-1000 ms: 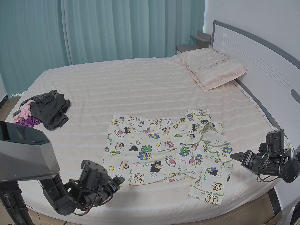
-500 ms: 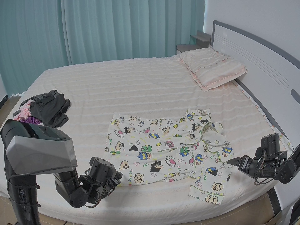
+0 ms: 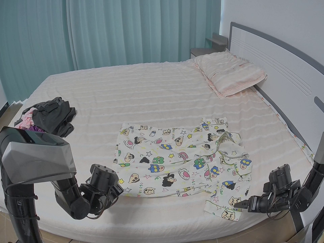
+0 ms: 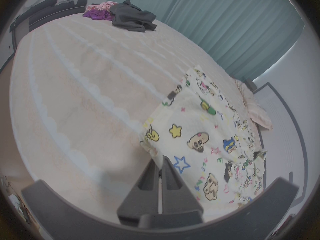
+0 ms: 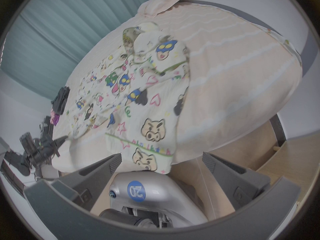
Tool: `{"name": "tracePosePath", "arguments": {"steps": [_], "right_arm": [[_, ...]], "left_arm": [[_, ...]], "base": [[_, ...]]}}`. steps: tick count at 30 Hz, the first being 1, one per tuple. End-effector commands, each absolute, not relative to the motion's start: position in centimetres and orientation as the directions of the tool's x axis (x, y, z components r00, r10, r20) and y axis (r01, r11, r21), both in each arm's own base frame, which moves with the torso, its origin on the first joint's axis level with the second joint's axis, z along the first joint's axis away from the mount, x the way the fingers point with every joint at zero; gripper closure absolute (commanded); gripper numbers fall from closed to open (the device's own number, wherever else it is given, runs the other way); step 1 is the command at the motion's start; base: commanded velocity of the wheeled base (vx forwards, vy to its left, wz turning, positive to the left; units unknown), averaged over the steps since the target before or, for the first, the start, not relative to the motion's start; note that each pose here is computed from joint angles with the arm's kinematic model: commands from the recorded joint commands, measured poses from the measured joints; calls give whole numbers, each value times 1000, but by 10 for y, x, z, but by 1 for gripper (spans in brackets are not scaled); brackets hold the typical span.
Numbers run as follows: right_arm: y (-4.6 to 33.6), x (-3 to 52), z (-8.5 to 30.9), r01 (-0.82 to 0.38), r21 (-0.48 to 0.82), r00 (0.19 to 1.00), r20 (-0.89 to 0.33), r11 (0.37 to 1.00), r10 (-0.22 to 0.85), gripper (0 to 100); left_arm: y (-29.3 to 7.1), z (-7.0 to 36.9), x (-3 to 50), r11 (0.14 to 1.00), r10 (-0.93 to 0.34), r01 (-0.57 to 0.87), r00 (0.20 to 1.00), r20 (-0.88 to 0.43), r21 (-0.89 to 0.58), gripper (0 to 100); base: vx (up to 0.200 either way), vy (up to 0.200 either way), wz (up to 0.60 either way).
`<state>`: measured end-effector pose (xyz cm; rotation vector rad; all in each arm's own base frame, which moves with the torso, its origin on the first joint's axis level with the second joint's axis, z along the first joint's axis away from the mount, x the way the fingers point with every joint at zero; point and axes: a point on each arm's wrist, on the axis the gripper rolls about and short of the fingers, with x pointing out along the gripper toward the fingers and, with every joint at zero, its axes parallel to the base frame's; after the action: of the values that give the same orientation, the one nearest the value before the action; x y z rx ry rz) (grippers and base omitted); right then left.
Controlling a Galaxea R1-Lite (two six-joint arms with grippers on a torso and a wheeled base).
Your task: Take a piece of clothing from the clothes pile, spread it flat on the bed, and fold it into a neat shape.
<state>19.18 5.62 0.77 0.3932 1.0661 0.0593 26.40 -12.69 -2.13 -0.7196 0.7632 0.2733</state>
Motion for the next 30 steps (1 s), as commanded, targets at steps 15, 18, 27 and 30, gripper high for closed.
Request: {"name": "tracePosePath", "arguments": {"steps": [15, 18, 27, 30], "right_arm": [[78, 231, -29, 238, 358, 561, -809, 903, 173, 0], [77, 229, -29, 210, 386, 601, -776, 899, 193, 0], [74, 214, -34, 159, 331, 574, -798, 930, 185, 0], [73, 213, -34, 146, 322, 571, -799, 935, 186, 0]], "left_arm": [[-100, 27, 275, 651, 0, -455, 801, -599, -608, 100], [-100, 26, 275, 650, 0, -456, 800, -601, -608, 100], [-99, 27, 274, 650, -2, -456, 799, -601, -608, 100], [-99, 27, 273, 650, -1, -458, 798, -603, -606, 100]], "base": [[0, 0, 0], [0, 0, 0], [0, 0, 0], [0, 0, 0]]}}
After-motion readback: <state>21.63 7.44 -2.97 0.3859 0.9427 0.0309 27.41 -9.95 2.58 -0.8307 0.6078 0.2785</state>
